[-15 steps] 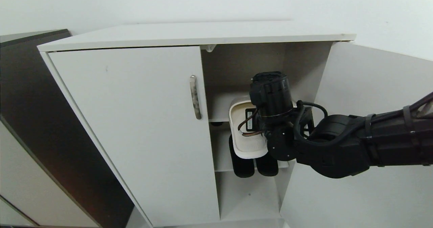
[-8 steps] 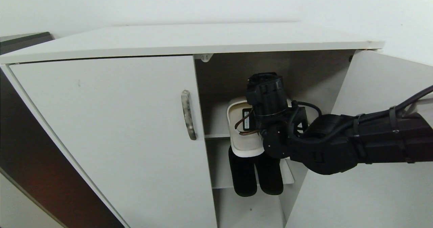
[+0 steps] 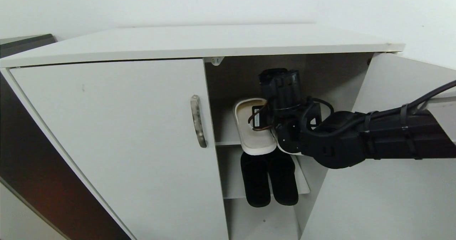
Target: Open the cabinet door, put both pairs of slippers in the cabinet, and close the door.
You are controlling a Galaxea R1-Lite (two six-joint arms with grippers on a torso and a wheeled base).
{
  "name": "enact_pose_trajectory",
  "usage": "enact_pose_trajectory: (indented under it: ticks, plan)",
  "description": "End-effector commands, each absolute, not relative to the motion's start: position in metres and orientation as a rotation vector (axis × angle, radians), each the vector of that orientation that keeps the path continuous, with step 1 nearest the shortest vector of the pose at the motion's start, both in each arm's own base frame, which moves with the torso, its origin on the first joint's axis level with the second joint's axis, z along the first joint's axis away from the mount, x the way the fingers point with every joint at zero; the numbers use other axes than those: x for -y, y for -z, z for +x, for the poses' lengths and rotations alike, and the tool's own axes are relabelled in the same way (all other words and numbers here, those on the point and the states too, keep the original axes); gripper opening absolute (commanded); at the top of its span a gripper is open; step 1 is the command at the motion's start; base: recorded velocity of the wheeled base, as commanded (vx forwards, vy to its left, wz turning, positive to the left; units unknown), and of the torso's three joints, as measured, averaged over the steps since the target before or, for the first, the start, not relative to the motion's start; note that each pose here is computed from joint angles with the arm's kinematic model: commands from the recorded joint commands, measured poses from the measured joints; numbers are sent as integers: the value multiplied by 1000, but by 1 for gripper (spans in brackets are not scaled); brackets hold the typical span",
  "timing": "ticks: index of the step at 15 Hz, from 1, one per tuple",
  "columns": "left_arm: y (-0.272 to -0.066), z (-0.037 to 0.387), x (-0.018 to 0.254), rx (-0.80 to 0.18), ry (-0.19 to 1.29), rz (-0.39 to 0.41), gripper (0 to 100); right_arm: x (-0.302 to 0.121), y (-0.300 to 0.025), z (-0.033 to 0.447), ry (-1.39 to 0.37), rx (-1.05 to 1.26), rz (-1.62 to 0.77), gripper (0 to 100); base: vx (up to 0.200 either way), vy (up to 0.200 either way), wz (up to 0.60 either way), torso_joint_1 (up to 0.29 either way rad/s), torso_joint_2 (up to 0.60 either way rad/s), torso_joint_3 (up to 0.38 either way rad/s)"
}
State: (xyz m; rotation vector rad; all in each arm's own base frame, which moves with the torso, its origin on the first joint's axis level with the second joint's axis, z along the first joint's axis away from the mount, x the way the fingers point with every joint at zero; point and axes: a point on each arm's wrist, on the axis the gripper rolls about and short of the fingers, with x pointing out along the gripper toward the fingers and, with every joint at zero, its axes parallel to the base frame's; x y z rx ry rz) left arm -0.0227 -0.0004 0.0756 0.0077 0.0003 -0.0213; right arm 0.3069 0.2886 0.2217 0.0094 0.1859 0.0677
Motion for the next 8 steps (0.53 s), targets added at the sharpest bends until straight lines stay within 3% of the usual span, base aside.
enact_pose_trajectory:
  ticks: [1,8]
  plan:
    - [-76,-23,0,0,21,8,0,-292,-217,324,-47,-177,4,0,0,0,0,0,0,0]
    - [-76,-23,0,0,21,8,0,-295,-218,338,-31,-167,9,0,0,0,0,0,0,0]
